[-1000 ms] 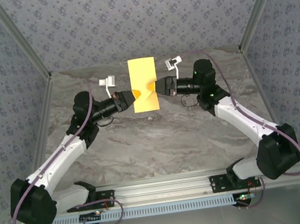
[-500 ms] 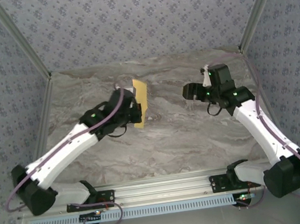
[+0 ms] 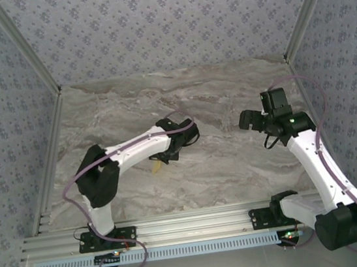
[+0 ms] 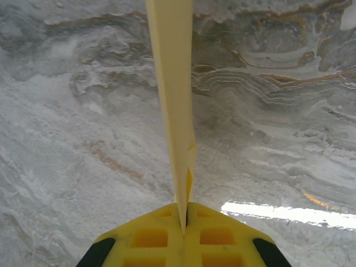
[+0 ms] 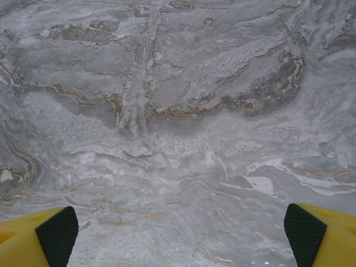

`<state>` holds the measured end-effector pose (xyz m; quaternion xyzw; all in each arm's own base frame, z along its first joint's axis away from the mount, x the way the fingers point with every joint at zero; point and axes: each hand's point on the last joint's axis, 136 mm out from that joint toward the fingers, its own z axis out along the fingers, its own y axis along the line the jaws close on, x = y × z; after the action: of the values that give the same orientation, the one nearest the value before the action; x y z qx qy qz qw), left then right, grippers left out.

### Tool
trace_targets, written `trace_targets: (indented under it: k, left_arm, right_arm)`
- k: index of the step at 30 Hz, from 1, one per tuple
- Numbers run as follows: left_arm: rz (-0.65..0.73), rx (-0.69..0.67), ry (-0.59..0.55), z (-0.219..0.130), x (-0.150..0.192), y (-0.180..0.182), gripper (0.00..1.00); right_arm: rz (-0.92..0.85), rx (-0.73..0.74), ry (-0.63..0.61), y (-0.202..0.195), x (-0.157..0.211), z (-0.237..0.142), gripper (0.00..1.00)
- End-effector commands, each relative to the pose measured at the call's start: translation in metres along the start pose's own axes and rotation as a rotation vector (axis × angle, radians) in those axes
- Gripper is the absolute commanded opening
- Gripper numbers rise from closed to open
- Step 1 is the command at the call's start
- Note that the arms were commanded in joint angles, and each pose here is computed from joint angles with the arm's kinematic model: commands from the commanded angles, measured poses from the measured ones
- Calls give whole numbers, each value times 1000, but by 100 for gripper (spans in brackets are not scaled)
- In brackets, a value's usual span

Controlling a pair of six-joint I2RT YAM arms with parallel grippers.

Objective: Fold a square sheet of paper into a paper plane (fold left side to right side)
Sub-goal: Turn over the paper at the center of the table.

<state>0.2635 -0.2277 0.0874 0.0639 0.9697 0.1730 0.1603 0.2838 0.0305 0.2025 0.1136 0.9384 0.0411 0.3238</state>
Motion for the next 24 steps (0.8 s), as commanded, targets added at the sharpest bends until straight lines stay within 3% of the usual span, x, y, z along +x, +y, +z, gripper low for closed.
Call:
trace_targets:
  k: [1,9,20,24]
  left_arm:
    - [14,9,43,6,4,-20,0]
    - [67,94,85,19,1,-72,0]
    - [79,202,137,29,4,-113,0]
    - [75,226,151,29,4,-120,9]
  right_arm:
    - [-22,43,23,-13,9,-3,100]
    - [-28,38,33,-17,16,-4,100]
    - [-24,2,53,-12,21,1,100]
    - [-22,-8,68,-11,25,5,100]
